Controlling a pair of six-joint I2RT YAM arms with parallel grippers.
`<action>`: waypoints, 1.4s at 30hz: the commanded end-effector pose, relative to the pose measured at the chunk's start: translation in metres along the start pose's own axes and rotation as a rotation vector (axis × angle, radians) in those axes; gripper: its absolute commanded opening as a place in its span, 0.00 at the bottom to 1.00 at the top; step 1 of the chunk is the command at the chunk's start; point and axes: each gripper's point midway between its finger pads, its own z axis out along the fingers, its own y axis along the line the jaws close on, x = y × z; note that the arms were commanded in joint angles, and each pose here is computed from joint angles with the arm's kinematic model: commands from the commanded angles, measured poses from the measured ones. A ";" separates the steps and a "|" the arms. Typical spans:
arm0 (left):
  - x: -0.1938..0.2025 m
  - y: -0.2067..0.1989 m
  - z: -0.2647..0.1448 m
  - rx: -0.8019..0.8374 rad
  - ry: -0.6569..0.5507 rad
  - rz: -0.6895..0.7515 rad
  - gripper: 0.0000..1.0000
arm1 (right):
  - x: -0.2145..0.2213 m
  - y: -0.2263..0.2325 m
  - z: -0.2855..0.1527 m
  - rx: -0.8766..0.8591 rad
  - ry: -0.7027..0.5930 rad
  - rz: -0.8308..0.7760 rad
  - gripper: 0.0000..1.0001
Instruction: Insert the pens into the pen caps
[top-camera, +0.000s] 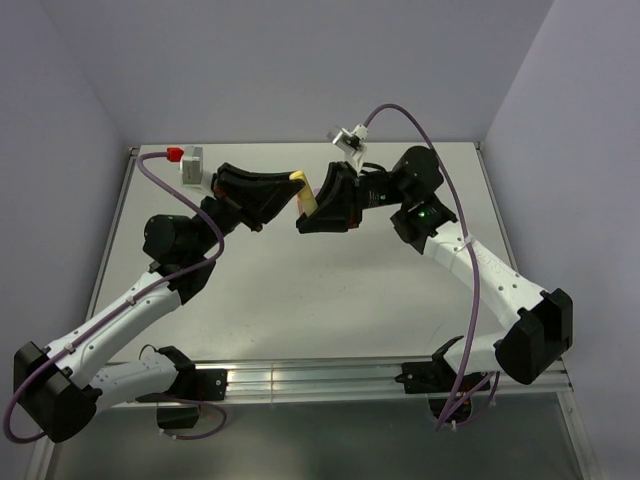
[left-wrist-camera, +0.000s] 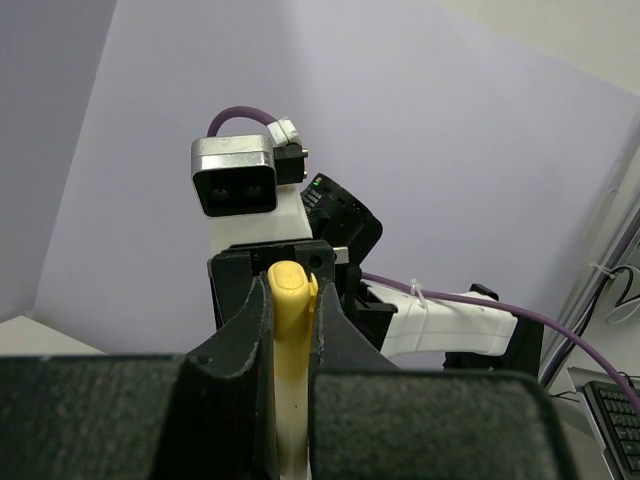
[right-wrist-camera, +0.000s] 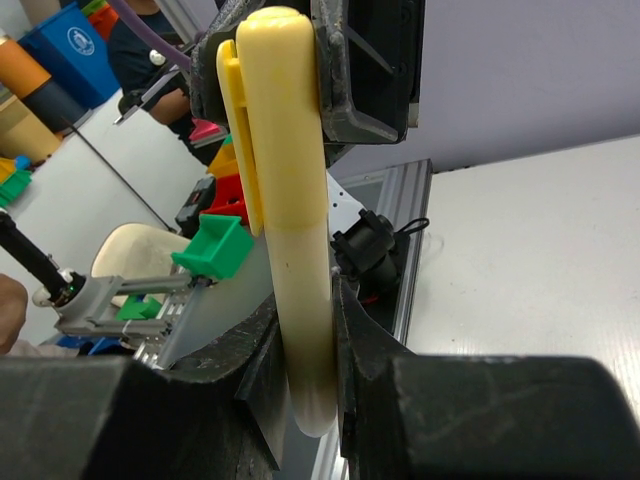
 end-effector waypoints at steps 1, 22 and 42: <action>0.192 0.002 -0.084 0.007 0.712 -0.396 0.00 | -0.123 0.030 -0.003 0.125 -0.371 -0.257 0.00; 0.186 0.027 -0.060 -0.180 0.627 -0.395 0.00 | -0.118 0.031 -0.007 0.152 -0.355 -0.266 0.00; 0.088 0.042 -0.004 -0.293 0.373 -0.233 0.00 | -0.084 0.021 -0.017 0.227 -0.309 -0.206 0.11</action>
